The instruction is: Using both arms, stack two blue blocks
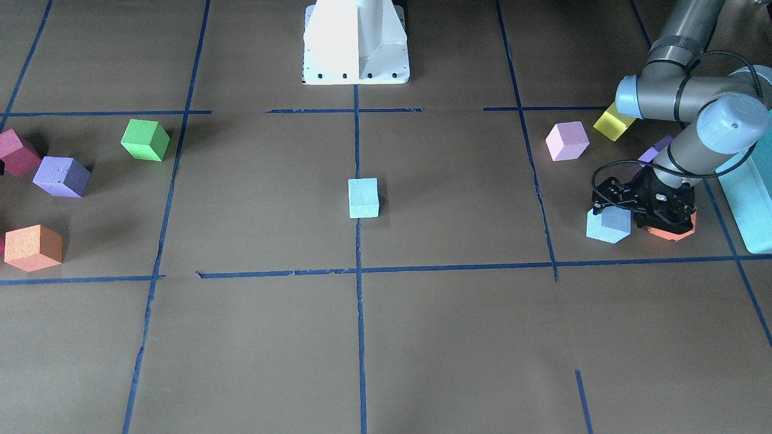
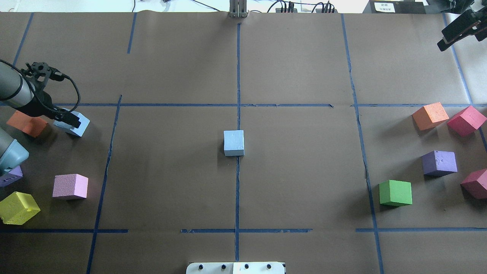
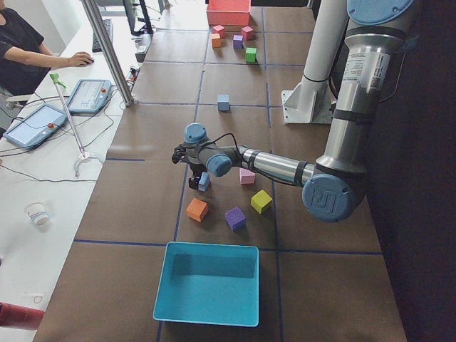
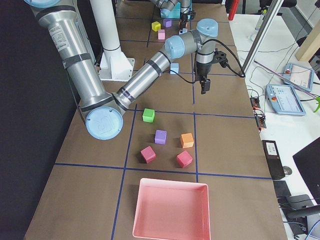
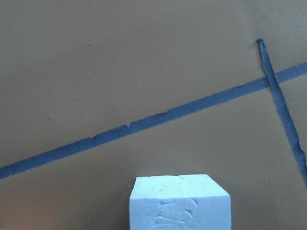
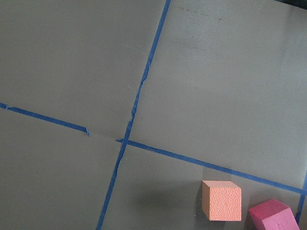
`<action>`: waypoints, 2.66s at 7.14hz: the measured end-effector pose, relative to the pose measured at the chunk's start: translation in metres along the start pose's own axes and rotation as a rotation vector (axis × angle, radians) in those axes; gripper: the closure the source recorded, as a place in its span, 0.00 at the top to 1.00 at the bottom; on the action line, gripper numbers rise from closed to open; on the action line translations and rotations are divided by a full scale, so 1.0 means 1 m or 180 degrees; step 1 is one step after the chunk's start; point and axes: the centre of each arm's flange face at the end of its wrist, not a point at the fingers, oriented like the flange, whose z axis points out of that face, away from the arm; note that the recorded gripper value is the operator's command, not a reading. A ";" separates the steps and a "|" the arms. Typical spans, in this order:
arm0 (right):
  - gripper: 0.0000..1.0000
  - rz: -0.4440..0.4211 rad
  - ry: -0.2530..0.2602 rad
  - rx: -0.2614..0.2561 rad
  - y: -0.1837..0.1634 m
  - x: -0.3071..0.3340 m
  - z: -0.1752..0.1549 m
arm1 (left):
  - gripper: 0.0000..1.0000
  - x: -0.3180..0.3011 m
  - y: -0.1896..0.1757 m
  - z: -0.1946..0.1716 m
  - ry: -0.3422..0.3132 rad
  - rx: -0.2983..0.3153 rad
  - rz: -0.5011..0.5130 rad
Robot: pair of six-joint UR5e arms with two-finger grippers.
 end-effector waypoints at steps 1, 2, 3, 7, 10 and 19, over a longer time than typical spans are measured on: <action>1.00 0.0000 0.0000 0.0001 0.000 0.000 0.000 | 0.92 0.001 -0.001 0.006 -0.0002 -0.0030 -0.0007; 1.00 0.0000 0.0000 0.0001 0.000 0.000 0.000 | 0.45 0.002 -0.002 0.009 -0.0001 -0.0044 -0.0017; 1.00 -0.0001 0.0000 0.0002 0.001 0.000 0.000 | 0.09 0.004 -0.005 0.009 0.0005 -0.0039 -0.0039; 1.00 0.0053 -0.0054 -0.0076 0.016 0.018 0.009 | 0.00 0.026 -0.017 -0.025 0.0025 -0.0020 -0.0132; 1.00 0.0164 -0.0164 -0.0361 0.093 0.121 0.042 | 0.00 0.126 -0.076 -0.123 -0.0102 -0.0195 -0.0418; 1.00 0.0366 -0.0134 -0.0181 0.200 0.255 0.110 | 0.00 0.401 -0.117 -0.140 0.0230 -0.0279 -0.1112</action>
